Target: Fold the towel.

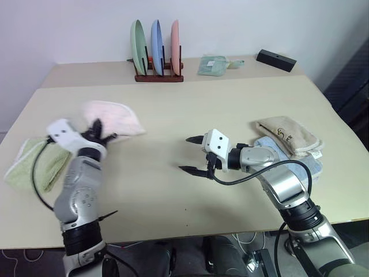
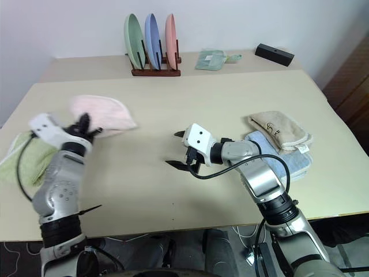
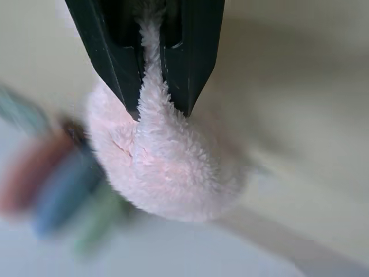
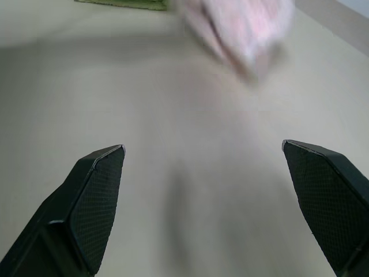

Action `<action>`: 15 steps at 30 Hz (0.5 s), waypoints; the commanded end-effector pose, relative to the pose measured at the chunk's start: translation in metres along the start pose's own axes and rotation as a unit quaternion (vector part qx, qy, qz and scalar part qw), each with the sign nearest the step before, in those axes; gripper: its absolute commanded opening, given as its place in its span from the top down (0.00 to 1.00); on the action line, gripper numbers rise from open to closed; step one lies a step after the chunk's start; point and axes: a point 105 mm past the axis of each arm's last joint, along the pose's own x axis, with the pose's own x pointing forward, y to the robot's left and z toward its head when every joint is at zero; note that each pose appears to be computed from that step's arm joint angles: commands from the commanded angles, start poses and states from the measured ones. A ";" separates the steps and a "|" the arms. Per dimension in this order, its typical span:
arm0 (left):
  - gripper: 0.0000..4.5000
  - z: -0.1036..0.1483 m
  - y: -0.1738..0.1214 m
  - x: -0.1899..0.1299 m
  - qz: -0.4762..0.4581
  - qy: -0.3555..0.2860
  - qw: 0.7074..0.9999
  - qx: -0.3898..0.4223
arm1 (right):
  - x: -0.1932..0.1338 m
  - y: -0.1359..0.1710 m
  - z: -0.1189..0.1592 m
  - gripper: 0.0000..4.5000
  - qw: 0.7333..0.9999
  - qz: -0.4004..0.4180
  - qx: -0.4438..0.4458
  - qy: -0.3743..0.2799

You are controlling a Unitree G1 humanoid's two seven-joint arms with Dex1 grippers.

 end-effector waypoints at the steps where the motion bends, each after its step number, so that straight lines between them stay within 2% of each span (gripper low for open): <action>1: 0.99 0.061 0.064 -0.005 0.148 -0.127 0.981 0.005 | 0.003 0.002 0.015 0.00 0.999 0.008 -0.026 -0.025; 3: 0.99 0.066 0.093 -0.014 0.212 -0.146 0.966 -0.009 | 0.004 0.003 0.015 0.00 0.999 0.009 -0.027 -0.025; 5: 0.99 0.060 0.108 -0.023 0.250 -0.144 0.957 -0.034 | 0.004 0.002 0.014 0.00 0.999 0.009 -0.028 -0.023; 9: 0.99 0.041 0.123 -0.037 0.289 -0.120 0.949 -0.044 | 0.003 0.002 0.011 0.00 0.999 0.007 -0.030 -0.019; 12: 0.99 0.027 0.120 -0.040 0.281 -0.093 0.954 -0.050 | 0.003 0.001 0.011 0.00 0.999 0.006 -0.033 -0.019; 15: 0.76 0.026 0.116 -0.043 0.270 -0.100 0.955 -0.069 | 0.003 0.000 0.011 0.00 0.999 0.005 -0.034 -0.019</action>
